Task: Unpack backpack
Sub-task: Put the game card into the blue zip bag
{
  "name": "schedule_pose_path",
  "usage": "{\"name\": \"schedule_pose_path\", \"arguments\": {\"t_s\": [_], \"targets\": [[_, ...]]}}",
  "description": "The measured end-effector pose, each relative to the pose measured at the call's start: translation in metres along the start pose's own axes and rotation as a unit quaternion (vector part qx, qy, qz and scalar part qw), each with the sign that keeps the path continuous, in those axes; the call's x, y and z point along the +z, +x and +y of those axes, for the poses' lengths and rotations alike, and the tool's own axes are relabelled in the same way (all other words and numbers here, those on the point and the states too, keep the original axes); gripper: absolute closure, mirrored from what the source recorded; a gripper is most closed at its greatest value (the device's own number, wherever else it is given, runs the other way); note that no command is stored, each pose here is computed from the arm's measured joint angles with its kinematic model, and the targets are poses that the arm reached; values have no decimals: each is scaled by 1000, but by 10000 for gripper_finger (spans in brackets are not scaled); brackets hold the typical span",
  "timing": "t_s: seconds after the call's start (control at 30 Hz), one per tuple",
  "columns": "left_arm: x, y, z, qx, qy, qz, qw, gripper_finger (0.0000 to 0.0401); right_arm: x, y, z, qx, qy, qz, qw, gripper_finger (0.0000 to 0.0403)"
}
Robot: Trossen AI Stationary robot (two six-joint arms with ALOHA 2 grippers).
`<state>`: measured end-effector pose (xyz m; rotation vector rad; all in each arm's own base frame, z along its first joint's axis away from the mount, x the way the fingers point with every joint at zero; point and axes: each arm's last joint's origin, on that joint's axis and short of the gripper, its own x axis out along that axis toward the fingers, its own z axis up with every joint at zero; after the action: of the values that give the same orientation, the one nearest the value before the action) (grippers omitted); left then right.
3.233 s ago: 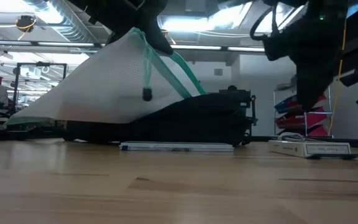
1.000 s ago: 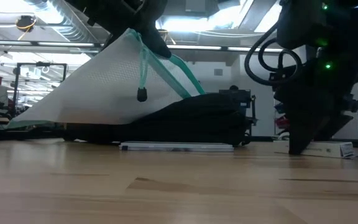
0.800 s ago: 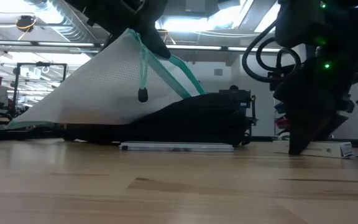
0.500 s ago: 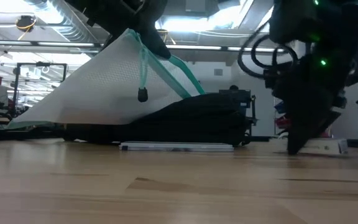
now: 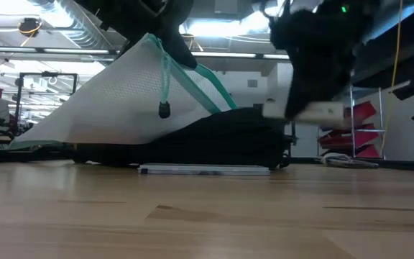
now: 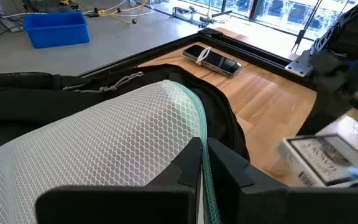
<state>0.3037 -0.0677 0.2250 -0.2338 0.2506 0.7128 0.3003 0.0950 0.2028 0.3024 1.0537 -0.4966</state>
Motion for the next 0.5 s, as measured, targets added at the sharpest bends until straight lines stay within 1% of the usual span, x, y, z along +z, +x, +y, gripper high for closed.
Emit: {"name": "schedule_pose_path", "arguments": {"t_s": [0.13,0.3,0.4,0.5], "targets": [[0,0,0,0,0,0,1000,395,17,-20,5,-14,-62,-22,998,93],[0,0,0,0,-3,0,1000,395,46,-42,5,-17,-158,-55,986,105],[0,0,0,0,-19,0,1000,395,65,-48,-1,-17,-192,-76,978,106],[0,0,0,0,-22,0,1000,395,82,-45,-16,-10,-215,-65,974,104]]}}
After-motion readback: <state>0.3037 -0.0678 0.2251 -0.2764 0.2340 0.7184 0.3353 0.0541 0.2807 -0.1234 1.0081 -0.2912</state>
